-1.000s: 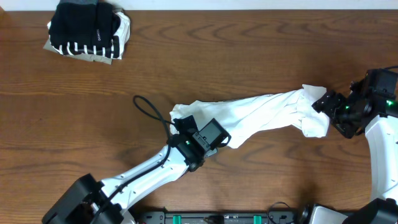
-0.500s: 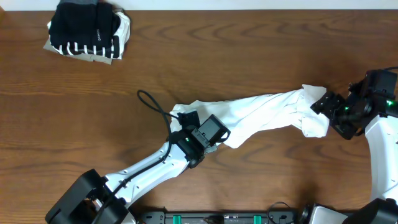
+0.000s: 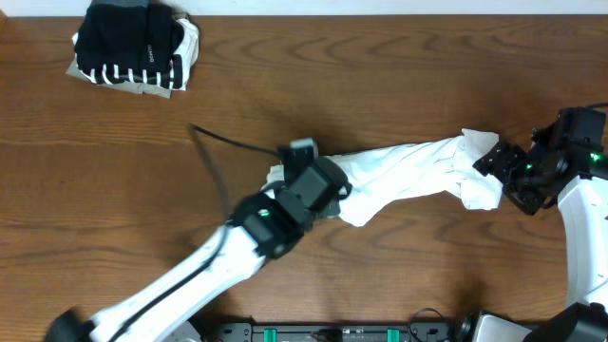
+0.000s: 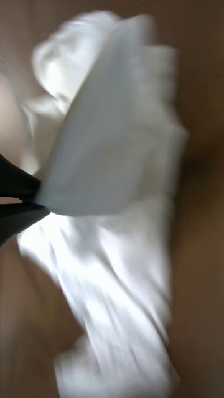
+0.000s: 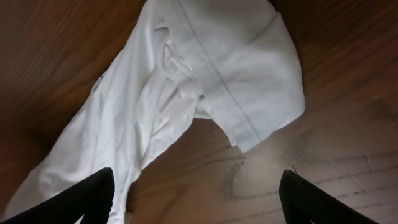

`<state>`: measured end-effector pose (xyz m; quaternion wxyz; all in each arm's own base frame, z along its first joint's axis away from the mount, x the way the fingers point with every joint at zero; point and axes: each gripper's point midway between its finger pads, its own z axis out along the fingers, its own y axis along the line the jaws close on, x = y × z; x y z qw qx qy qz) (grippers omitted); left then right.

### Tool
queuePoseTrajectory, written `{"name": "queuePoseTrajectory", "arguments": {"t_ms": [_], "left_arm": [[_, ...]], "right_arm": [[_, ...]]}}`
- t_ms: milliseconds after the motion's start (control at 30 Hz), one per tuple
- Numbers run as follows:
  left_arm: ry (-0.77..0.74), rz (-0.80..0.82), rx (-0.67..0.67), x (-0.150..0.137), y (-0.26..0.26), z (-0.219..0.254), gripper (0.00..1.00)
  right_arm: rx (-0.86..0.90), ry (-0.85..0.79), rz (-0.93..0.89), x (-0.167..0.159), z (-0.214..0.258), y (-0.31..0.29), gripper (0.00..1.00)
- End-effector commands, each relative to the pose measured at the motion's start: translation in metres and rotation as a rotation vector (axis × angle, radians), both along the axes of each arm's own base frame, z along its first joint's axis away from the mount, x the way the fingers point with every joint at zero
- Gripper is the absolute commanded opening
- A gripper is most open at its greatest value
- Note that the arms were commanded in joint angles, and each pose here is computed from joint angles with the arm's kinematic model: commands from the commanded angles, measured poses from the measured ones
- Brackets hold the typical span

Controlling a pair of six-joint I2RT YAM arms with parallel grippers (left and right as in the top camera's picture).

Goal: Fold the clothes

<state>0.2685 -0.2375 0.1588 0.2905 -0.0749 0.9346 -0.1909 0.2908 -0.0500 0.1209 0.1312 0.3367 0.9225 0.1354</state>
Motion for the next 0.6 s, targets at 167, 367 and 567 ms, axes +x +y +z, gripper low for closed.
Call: {"name": "queuePoseTrajectory", "arguments": {"t_ms": [167,367,567], "left_arm": [[-0.145,0.173,0.08,0.049,0.06,0.032,0.06],[-0.07,0.249,0.179,0.087,0.086,-0.018,0.43],[0.092,0.145,0.15,0.073,0.075,-0.054,0.75]], "right_arm": [[-0.001,-0.029,0.011,0.002,0.008,0.0,0.83],[0.037,-0.038,0.023,0.002,0.01,0.007,0.82],[0.028,-0.031,0.062,-0.001,0.009,0.008,0.82]]}}
